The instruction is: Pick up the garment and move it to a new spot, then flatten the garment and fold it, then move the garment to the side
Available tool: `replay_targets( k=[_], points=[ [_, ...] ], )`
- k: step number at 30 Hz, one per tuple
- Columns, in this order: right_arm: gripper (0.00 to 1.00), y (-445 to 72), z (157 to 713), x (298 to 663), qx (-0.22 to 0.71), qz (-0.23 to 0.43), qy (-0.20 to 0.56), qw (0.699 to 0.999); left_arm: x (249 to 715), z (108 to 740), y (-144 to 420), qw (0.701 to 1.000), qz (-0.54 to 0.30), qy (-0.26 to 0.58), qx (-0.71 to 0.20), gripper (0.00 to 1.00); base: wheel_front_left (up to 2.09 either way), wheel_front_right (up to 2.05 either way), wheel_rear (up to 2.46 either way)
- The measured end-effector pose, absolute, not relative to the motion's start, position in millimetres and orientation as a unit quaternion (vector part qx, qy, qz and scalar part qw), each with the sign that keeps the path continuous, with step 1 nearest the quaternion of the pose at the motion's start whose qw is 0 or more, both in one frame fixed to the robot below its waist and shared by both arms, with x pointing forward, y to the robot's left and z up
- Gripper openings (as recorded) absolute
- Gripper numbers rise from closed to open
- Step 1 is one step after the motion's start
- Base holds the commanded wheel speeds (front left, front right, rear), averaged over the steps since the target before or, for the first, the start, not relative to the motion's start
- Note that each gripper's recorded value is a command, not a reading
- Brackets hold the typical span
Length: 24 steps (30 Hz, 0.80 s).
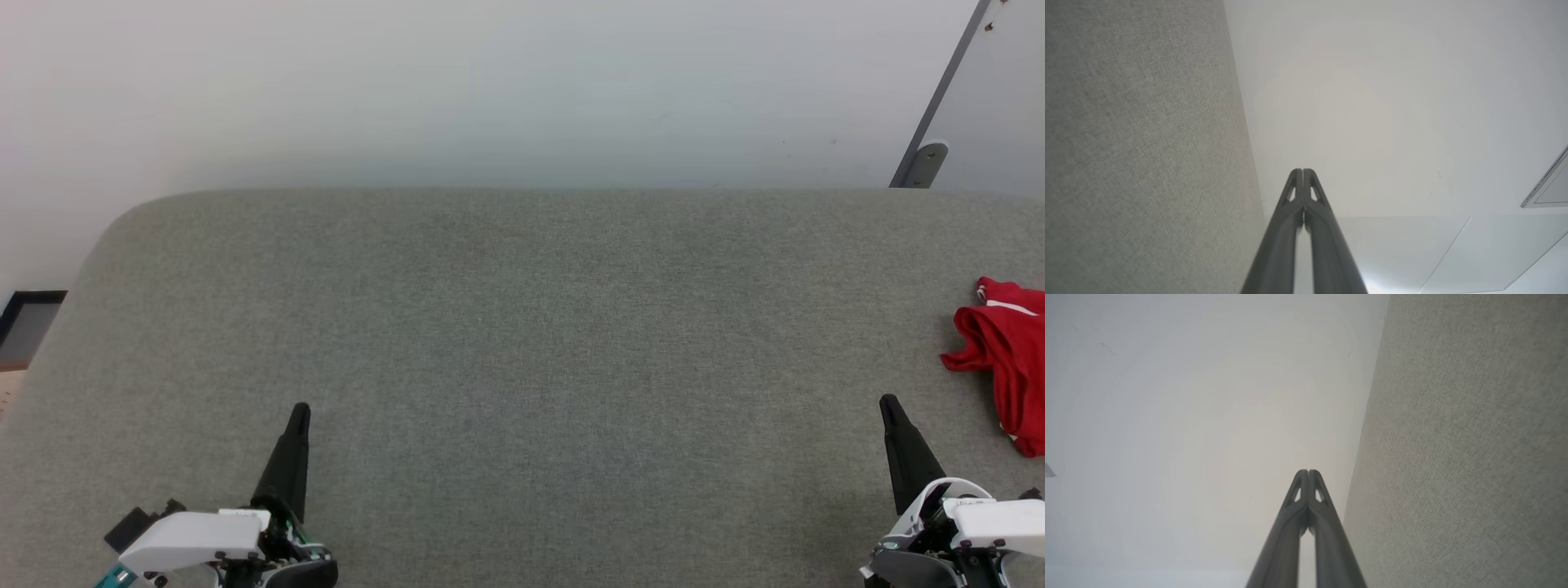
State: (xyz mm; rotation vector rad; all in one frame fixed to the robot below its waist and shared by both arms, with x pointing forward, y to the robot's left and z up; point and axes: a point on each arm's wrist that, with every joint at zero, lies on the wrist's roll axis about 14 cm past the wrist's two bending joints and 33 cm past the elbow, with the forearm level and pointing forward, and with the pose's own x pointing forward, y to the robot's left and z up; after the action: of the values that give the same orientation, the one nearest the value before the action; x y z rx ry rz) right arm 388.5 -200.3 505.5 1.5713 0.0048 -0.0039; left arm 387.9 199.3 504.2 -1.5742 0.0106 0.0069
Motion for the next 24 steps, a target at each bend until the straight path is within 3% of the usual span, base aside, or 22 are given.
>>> replay_targets(
  k=[24],
  points=[
    [0.00, -200.3, 505.7, 388.5, 0.707, -0.002, 0.002, 0.707, 388.0, 504.3, 199.2, 0.706, 0.003, 0.005, -0.708, 0.00, 0.00, 0.00, 0.00]
  ],
)
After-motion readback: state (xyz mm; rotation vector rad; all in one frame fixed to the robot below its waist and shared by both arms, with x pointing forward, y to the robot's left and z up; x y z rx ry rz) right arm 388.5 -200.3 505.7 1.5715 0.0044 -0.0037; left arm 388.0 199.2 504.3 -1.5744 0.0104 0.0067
